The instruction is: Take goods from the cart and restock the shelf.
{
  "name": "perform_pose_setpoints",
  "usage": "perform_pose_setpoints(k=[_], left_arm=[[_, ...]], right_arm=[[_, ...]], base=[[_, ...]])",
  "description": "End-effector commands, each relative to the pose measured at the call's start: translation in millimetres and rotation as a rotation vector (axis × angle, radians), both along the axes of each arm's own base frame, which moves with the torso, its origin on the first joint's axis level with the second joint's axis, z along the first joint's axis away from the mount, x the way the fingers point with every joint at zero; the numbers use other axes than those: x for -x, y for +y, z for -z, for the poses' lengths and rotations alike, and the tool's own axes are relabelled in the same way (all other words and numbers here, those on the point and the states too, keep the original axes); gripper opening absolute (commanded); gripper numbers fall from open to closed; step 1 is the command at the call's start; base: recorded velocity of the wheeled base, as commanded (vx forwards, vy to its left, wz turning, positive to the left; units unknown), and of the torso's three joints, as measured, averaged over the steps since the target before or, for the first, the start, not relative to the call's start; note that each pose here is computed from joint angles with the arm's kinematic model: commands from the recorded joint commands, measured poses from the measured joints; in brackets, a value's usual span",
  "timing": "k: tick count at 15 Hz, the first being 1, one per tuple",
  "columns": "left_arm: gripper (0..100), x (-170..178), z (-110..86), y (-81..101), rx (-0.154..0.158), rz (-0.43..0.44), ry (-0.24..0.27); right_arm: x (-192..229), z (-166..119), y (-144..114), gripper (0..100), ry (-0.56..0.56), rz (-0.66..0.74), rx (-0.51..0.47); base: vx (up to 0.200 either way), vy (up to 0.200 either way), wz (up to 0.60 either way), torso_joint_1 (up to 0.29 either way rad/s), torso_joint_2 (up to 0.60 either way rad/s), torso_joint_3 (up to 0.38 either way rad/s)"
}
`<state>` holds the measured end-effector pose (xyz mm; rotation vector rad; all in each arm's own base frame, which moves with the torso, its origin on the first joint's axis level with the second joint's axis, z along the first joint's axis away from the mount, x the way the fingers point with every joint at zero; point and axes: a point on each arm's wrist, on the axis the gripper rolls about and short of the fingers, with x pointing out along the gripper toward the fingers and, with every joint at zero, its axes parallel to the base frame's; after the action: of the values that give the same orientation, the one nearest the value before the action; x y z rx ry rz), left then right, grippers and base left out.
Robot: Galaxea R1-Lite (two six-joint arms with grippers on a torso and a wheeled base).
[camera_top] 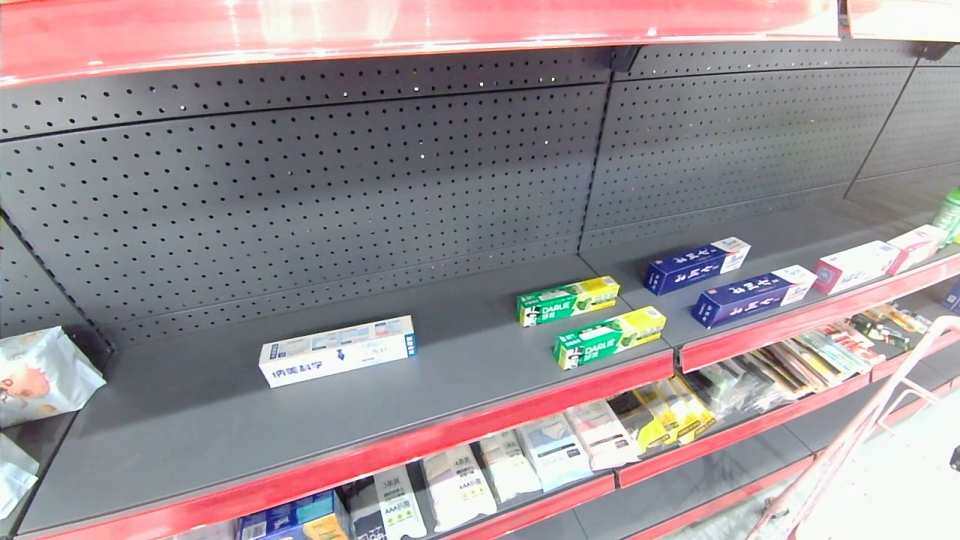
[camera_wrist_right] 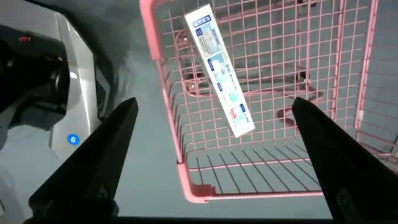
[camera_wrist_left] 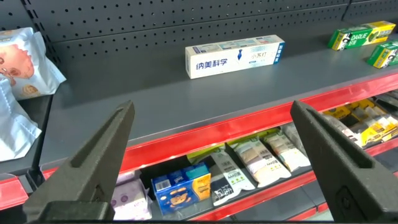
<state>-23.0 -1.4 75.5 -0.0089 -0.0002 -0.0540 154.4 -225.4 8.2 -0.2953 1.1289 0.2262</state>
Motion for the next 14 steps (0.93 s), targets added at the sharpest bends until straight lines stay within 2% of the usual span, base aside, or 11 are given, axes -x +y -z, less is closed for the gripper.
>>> perform_pose_setpoints(k=[1, 9, 11, 14], left_arm=[[100, -0.2, 0.2, 0.0, 0.0, 0.0, 0.002], [100, 0.0, -0.2, 0.0, 0.0, 0.0, 0.0], [100, -0.2, 0.2, 0.0, 0.0, 0.0, 0.002], [100, -0.2, 0.2, 0.0, 0.0, 0.0, 0.002]], right_arm=[[-4.1, 13.4, -6.8, 100, 0.021, -0.078, 0.02], [-6.0, 21.3, -11.4, 100, 0.059, -0.158, 0.062], [-5.1, 21.8, -12.6, 100, 0.121, -0.19, 0.106], [-2.9, 22.1, -10.1, 100, 0.146, -0.166, 0.1]], base=[[0.0, 0.0, 0.0, 0.0, 0.0, 0.0], [0.0, 0.0, 0.0, 0.0, 0.0, 0.0], [0.0, 0.0, 0.0, 0.0, 0.0, 0.0], [0.0, 0.0, 0.0, 0.0, 0.0, 0.0]])
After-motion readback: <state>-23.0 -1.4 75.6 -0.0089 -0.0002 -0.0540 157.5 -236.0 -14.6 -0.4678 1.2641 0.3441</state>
